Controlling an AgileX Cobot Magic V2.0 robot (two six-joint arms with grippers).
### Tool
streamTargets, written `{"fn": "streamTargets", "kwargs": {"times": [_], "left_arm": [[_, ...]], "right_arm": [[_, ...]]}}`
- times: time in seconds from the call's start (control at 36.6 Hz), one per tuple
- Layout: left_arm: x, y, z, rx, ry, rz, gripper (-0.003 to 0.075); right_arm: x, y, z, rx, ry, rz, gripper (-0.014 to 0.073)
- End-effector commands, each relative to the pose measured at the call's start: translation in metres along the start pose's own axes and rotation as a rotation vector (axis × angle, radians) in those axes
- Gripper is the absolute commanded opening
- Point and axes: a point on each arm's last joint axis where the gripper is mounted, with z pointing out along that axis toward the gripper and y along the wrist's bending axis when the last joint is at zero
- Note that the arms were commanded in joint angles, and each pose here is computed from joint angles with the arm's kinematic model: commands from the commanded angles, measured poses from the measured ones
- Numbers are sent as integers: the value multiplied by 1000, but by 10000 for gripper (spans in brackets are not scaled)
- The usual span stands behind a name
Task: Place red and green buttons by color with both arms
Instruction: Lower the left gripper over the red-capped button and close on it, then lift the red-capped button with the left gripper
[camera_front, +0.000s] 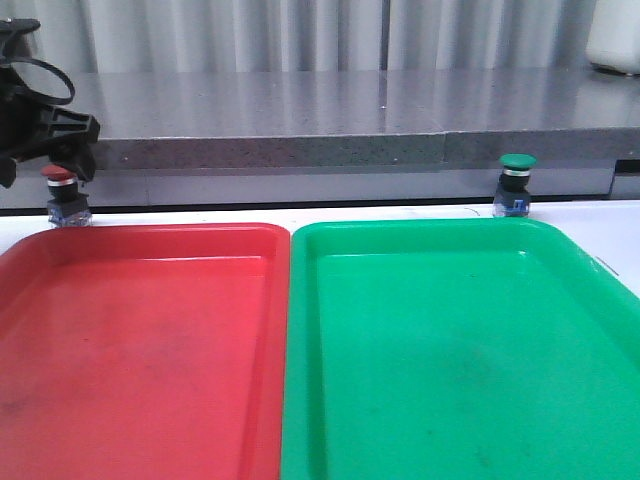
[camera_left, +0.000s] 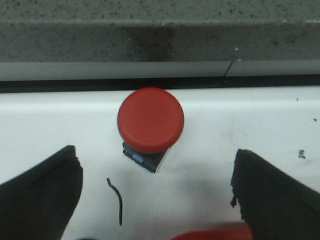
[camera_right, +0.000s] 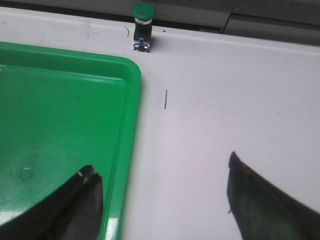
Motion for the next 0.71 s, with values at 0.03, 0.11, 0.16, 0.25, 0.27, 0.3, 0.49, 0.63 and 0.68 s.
{"fn": "streamTargets", "kwargs": {"times": [0.03, 0.11, 0.16, 0.25, 0.27, 0.3, 0.49, 0.63, 0.68], "left_arm": [[-33, -5, -3, 14, -166, 2, 589], [-37, -5, 8, 14, -173, 2, 589], [-39, -6, 14, 14, -175, 2, 589], [-43, -6, 25, 14, -179, 2, 589], [-43, -5, 28, 13, -176, 1, 588], [-44, -4, 30, 11, -174, -1, 586], [-45, 1, 35, 4, -169, -6, 422], [-45, 3, 35, 1, -167, -9, 282], [-46, 3, 33, 1, -163, -9, 251]], "right_arm": [[-16, -2, -6, 14, -100, -12, 541], [-16, -2, -6, 14, -100, -12, 541], [-16, -2, -6, 14, -100, -12, 541], [-16, -2, -6, 14, -100, -12, 541], [-16, -2, -6, 14, -100, -12, 541], [-16, -2, -6, 14, -100, -12, 541], [-16, -2, -6, 14, -100, -12, 541], [-16, -2, -6, 14, -100, -12, 541], [-16, -2, -6, 14, -100, -12, 541]]}}
